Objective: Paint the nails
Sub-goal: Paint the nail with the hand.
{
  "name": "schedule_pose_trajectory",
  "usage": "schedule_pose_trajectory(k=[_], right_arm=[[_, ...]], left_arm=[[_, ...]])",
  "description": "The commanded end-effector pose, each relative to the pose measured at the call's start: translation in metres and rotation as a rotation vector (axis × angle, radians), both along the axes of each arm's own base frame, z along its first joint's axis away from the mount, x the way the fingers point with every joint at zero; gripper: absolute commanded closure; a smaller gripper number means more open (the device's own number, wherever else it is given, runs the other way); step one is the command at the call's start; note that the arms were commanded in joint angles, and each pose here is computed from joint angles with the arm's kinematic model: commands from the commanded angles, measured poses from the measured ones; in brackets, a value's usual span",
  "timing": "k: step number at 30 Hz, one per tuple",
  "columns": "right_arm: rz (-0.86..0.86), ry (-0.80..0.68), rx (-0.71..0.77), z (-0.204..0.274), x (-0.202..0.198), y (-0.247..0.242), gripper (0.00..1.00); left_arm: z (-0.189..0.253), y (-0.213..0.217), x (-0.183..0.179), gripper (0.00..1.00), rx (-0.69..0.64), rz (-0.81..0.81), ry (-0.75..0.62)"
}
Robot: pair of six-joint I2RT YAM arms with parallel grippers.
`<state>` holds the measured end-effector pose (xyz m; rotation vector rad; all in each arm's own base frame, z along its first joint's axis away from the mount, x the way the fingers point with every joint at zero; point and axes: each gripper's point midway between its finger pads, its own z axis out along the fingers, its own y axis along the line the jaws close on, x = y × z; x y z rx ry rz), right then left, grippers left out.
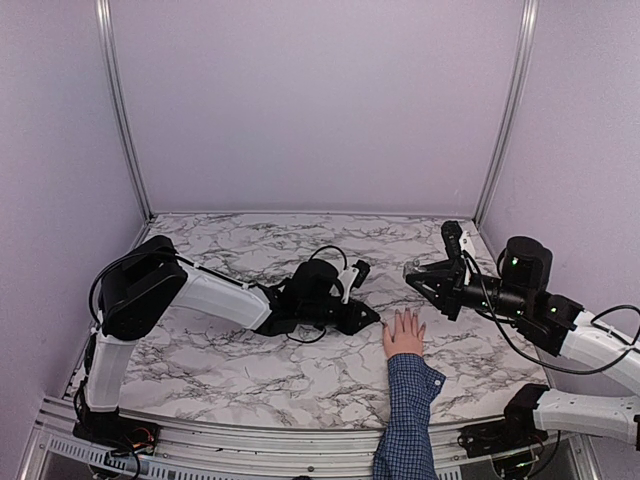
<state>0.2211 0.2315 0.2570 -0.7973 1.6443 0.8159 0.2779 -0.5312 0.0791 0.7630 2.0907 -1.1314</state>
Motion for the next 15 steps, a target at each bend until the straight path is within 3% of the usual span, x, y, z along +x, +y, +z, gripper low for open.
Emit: schedule_pose_trajectory(k=[1,15], right_arm=[[-0.015,-0.039,0.036,0.016,0.002,-0.003,1.00],[-0.017,-0.040,0.037,0.017,0.002,-0.003,1.00]], left_arm=[[0.004,-0.008,0.003,1.00,-0.029,-0.009,-0.010],[-0.009,-0.008,0.003,1.00,-0.011,-0.004,0.006]])
